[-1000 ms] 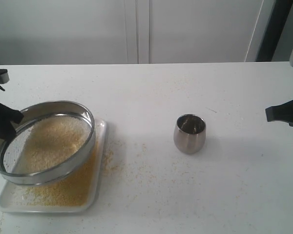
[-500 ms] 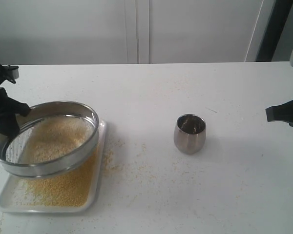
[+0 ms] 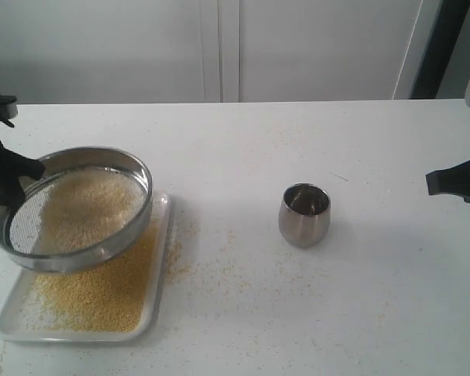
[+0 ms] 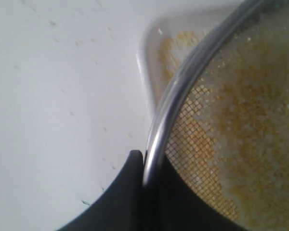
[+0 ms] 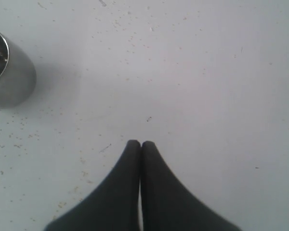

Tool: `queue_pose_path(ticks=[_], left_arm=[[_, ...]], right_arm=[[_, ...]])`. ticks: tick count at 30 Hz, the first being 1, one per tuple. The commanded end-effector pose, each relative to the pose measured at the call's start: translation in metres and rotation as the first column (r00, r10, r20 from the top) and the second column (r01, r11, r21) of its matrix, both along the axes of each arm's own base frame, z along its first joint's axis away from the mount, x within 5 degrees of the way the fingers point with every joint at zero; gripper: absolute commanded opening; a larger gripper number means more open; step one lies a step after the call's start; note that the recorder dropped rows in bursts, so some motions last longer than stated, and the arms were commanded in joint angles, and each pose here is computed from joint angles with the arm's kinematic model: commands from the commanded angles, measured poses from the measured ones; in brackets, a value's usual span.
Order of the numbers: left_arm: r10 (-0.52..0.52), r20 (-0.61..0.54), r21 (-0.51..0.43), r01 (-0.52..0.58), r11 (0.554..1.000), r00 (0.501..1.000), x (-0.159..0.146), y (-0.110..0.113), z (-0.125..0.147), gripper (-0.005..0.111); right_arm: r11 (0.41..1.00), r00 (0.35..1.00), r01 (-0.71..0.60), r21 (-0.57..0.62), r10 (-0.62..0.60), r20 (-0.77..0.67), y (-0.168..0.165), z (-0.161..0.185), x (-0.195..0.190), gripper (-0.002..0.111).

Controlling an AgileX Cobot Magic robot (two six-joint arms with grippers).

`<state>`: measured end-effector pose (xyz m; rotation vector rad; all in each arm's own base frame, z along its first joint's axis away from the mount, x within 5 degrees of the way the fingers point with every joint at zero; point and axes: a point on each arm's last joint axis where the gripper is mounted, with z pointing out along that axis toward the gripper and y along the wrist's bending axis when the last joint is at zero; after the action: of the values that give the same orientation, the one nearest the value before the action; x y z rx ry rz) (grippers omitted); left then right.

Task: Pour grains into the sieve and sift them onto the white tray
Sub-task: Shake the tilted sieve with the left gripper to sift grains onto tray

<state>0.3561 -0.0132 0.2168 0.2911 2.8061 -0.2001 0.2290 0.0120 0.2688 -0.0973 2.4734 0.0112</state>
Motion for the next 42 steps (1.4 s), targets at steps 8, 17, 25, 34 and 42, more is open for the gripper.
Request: queue_pose_path(ticks=[8,17,25,34,42], left_arm=[[0.040,0.092,-0.060,-0.034,0.998,0.995,-0.017,-0.001,0.002,0.000],[0.011,-0.016,-0.106,-0.013,0.994,1.000,-0.034,-0.009,-0.006,0.000],[0.027,-0.053,-0.138,-0.034,0.990,0.998,-0.002,0.004,0.003,0.000],[0.064,0.031,-0.125,-0.060,0.990,0.997,-0.020,-0.001,-0.011,0.000],[0.129,-0.046,-0.089,-0.133,0.987,0.991,-0.018,0.012,-0.003,0.000]], right_arm=[[1.000,1.000,0.001,-0.002,-0.001,0.021,-0.001,0.004,0.000,0.000],[1.000,1.000,0.001,-0.002,-0.001,0.024,-0.001,0.004,0.001,0.000],[1.000,1.000,0.001,-0.002,-0.001,0.024,-0.001,0.004,0.001,0.000],[1.000,1.000,0.001,-0.002,-0.001,0.024,-0.001,0.004,0.001,0.000],[1.000,1.000,0.001,-0.002,-0.001,0.026,-0.001,0.004,0.001,0.000]])
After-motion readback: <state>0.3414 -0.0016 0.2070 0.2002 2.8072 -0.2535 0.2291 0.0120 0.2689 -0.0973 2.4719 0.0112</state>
